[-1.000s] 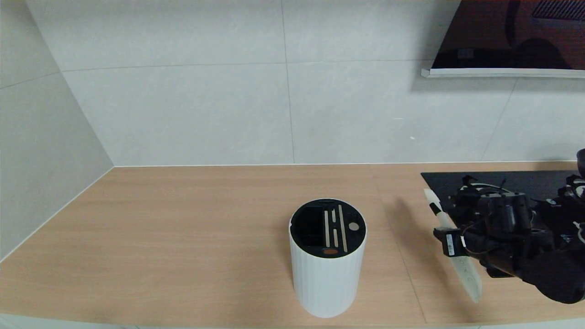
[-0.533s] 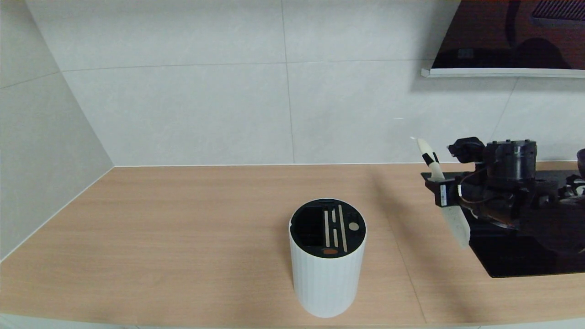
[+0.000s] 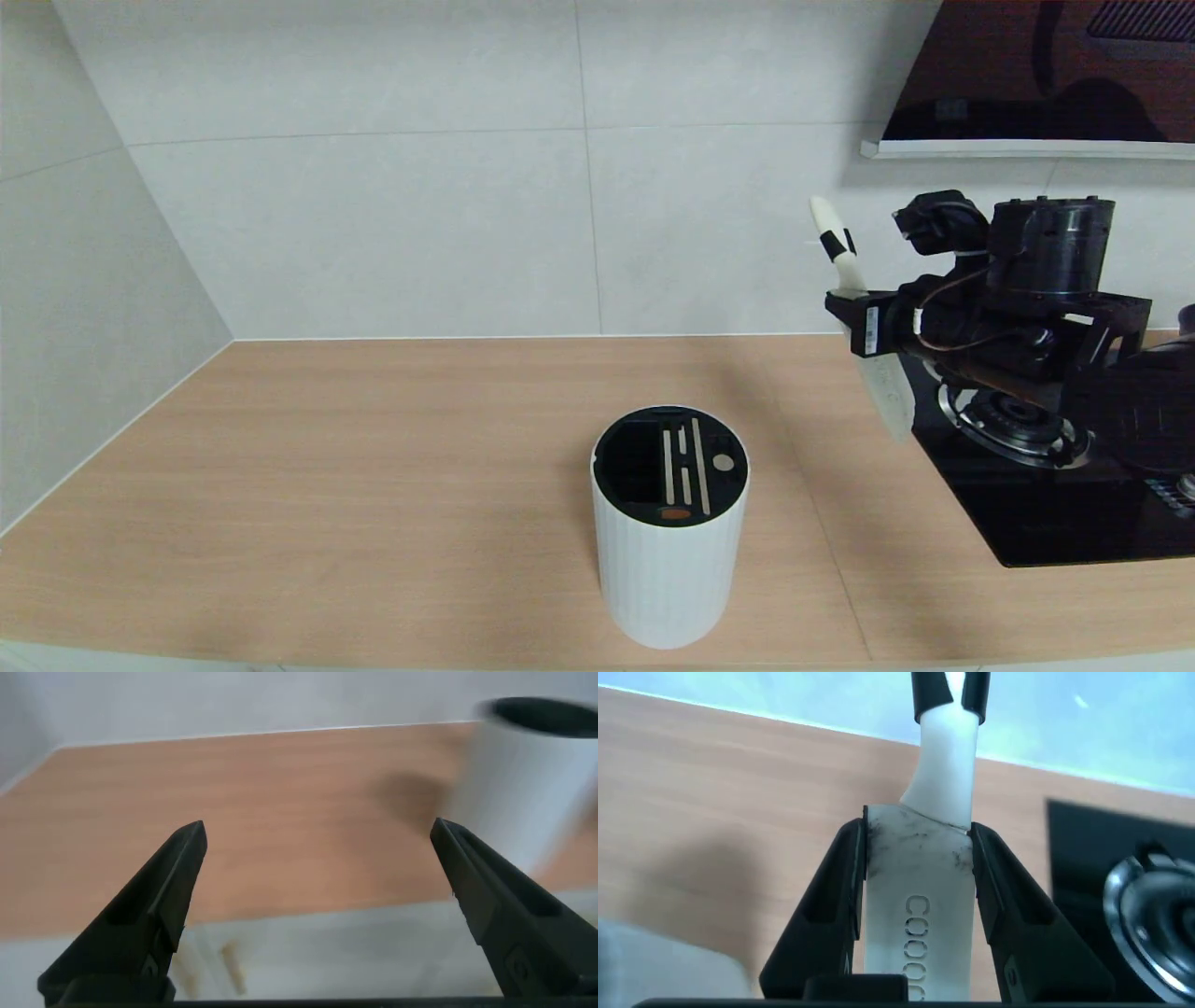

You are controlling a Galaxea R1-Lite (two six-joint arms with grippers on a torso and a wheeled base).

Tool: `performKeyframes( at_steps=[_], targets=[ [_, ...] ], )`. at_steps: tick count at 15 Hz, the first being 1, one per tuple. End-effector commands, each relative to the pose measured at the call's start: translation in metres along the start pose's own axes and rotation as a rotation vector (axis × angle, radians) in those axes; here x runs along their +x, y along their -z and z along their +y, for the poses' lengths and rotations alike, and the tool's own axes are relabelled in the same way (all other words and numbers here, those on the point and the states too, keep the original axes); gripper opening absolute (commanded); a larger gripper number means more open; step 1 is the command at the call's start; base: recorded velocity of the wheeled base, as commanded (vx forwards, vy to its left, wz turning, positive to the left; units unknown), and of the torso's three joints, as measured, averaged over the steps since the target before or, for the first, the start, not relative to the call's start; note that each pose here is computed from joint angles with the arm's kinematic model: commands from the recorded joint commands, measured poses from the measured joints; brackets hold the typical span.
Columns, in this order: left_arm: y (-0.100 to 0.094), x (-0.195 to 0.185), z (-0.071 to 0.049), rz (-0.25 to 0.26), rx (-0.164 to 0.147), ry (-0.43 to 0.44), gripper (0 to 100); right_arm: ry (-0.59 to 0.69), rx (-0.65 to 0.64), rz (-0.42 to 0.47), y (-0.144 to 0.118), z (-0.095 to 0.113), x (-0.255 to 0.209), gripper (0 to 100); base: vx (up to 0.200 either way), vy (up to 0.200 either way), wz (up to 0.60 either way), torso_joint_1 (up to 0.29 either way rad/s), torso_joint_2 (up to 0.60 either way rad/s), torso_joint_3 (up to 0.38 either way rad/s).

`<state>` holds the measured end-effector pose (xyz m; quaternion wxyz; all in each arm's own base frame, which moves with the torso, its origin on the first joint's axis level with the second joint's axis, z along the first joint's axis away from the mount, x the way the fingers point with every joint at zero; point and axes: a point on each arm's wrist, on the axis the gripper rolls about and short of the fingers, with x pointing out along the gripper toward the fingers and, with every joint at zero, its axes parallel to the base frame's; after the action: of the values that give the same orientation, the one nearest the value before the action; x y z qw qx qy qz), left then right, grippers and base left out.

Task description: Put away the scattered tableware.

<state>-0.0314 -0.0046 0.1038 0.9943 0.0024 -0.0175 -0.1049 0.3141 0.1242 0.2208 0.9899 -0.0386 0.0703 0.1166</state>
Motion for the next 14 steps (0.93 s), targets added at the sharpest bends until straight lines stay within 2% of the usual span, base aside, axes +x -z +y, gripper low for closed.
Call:
performKeyframes(
  at_steps=[1, 3, 5, 6, 7, 8, 9, 10, 11, 12, 13, 14],
  targets=[
    [-0.037, 0.013, 0.0, 0.105, -0.044, 0.153, 100, -0.046, -0.005, -0.02, -0.006, 0.016, -0.001, 0, 0.0, 0.0, 0.0, 0.0, 0.0, 0.0],
    [-0.06, 0.036, 0.003, 0.195, -0.071, 0.236, 100, -0.06, -0.005, -0.031, -0.008, 0.022, 0.002, 0, 0.0, 0.0, 0.0, 0.0, 0.0, 0.0],
    [-0.097, 0.081, 0.01, 0.273, -0.107, 0.321, 100, -0.087, -0.008, -0.042, -0.011, 0.031, -0.006, 0, 0.0, 0.0, 0.0, 0.0, 0.0, 0.0],
    [-0.106, 0.101, 0.012, 0.301, -0.121, 0.367, 100, -0.1, -0.008, -0.053, -0.015, 0.036, -0.011, 0, 0.0, 0.0, 0.0, 0.0, 0.0, 0.0],
    [-0.109, 0.128, 0.011, 0.345, -0.135, 0.45, 100, -0.115, -0.005, -0.068, -0.018, 0.04, -0.018, 0, 0.0, 0.0, 0.0, 0.0, 0.0, 0.0],
    [-0.107, 0.156, 0.01, 0.376, -0.147, 0.485, 100, -0.136, -0.003, -0.082, -0.022, 0.045, -0.025, 0, 0.0, 0.0, 0.0, 0.0, 0.0, 0.0],
    [-0.097, 0.196, 0.013, 0.405, -0.154, 0.487, 100, -0.149, 0.02, -0.093, -0.026, 0.047, -0.031, 0, 0.0, 0.0, 0.0, 0.0, 0.0, 0.0],
    [-0.085, 0.225, 0.015, 0.389, -0.15, 0.475, 100, -0.168, 0.052, -0.097, -0.029, 0.051, -0.034, 0, 0.0, 0.0, 0.0, 0.0, 0.0, 0.0],
    [-0.067, 0.248, 0.016, 0.384, -0.163, 0.453, 100, -0.198, 0.06, -0.1, -0.03, 0.059, -0.04, 0, 0.0, 0.0, 0.0, 0.0, 0.0, 0.0],
    [-0.053, 0.263, 0.015, 0.375, -0.187, 0.436, 100, -0.215, 0.057, -0.092, -0.028, 0.064, -0.043, 0, 0.0, 0.0, 0.0, 0.0, 0.0, 0.0],
    [-0.042, 0.278, 0.01, 0.338, -0.219, 0.417, 100, -0.237, 0.048, -0.078, -0.023, 0.071, -0.046, 0, 0.0, 0.0, 0.0, 0.0, 0.0, 0.0],
    [-0.038, 0.289, 0.001, 0.293, -0.265, 0.395, 100, -0.256, 0.045, -0.076, -0.022, 0.077, -0.049, 0, 0.0, 0.0, 0.0, 0.0, 0.0, 0.0]
  ],
)
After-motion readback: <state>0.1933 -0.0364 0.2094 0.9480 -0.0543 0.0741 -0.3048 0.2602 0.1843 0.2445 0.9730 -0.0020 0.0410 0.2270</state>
